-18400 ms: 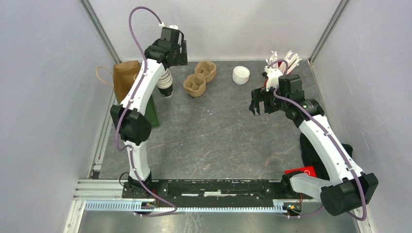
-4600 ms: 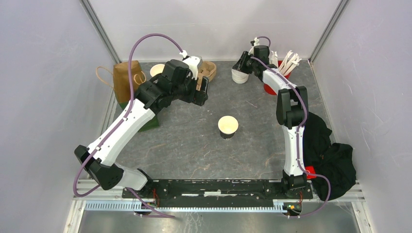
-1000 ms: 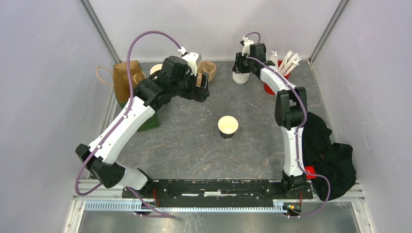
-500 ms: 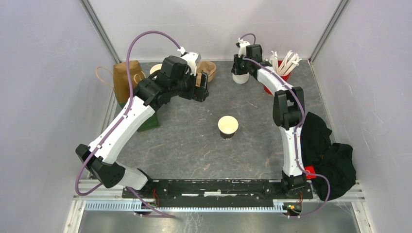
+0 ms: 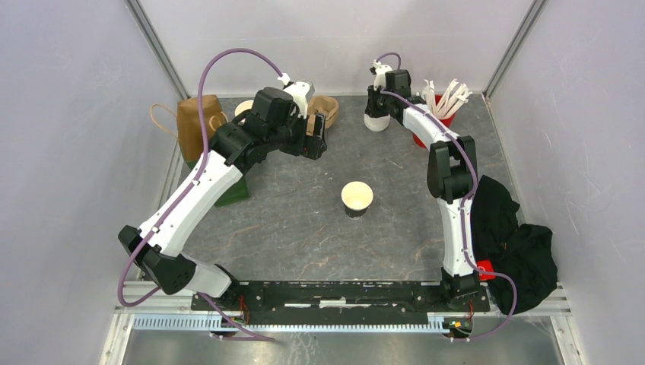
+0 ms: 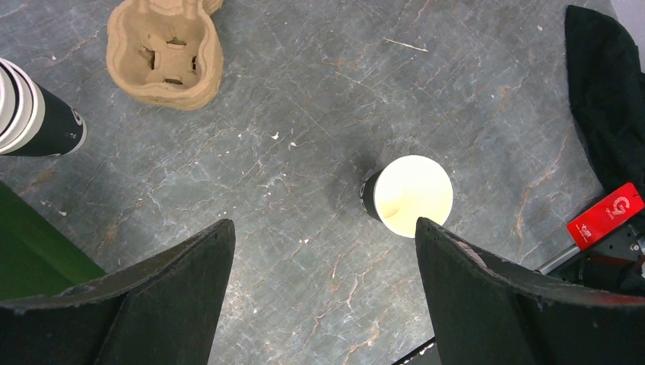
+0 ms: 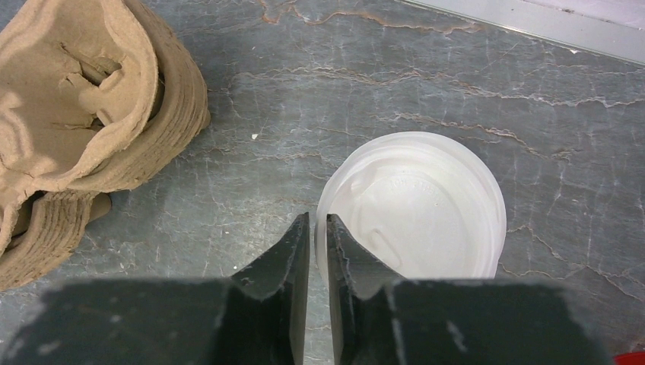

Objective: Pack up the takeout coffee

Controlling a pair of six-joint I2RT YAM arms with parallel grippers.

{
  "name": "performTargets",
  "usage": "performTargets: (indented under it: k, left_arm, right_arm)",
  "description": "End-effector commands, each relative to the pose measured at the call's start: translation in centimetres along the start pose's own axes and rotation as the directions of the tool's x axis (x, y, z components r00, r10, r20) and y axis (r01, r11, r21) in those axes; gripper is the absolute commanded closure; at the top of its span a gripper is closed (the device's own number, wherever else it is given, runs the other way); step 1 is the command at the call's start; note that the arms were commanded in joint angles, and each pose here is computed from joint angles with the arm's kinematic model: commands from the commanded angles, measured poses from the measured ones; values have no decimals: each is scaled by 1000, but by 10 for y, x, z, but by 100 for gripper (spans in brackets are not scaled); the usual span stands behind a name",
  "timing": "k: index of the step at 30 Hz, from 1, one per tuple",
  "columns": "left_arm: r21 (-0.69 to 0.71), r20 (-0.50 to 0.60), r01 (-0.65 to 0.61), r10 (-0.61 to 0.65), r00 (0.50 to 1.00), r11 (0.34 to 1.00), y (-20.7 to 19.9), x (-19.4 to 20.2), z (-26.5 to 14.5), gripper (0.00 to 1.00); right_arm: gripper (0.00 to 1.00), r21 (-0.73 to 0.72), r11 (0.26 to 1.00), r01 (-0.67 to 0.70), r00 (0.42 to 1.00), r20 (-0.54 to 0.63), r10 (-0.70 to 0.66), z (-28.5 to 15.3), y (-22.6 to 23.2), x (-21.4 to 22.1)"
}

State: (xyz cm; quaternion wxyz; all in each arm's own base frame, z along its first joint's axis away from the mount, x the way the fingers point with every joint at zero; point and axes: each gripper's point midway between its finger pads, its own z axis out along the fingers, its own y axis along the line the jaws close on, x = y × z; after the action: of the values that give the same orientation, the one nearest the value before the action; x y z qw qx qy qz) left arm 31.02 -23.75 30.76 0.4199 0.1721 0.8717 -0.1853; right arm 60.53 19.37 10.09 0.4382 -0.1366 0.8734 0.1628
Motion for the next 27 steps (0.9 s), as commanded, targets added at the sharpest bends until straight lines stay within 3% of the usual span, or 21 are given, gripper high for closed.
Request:
performTargets:
  k: [1, 6, 12, 15, 19, 21, 25, 27]
  left_arm:
    - [21, 52, 34, -35, 998, 999, -5, -15, -11, 6]
    - [24, 60, 39, -40, 997, 999, -6, -18, -12, 6]
    - [55, 96, 51, -57, 994, 997, -12, -27, -17, 6]
    - [93, 129, 67, -79, 988, 993, -18, -34, -24, 6]
    - [130, 197, 104, -129, 972, 986, -25, -51, -35, 5]
    - [162, 238, 139, -175, 955, 977, -29, -64, -43, 5]
    - [244, 301, 205, -275, 913, 948, -40, -89, -57, 5]
    - [296, 317, 241, -333, 888, 924, -45, -98, -63, 5]
  right_arm:
    - [87, 7, 1000, 28, 999, 36, -29, 4, 0, -13]
    - [100, 0, 1000, 9, 997, 80, -9, -12, 6, -38]
    - [100, -53, 995, -90, 975, 197, 99, -65, 29, -98]
    - [100, -193, 973, -129, 951, 255, 177, -111, 62, -127]
    - [100, -488, 844, -222, 895, 242, 376, -183, 122, -136]
    - [100, -617, 731, -293, 855, 173, 489, -219, 148, -129]
    - [100, -766, 534, -358, 780, 70, 622, -294, 179, -113]
    - [100, -791, 477, -382, 758, 26, 651, -324, 188, -103]
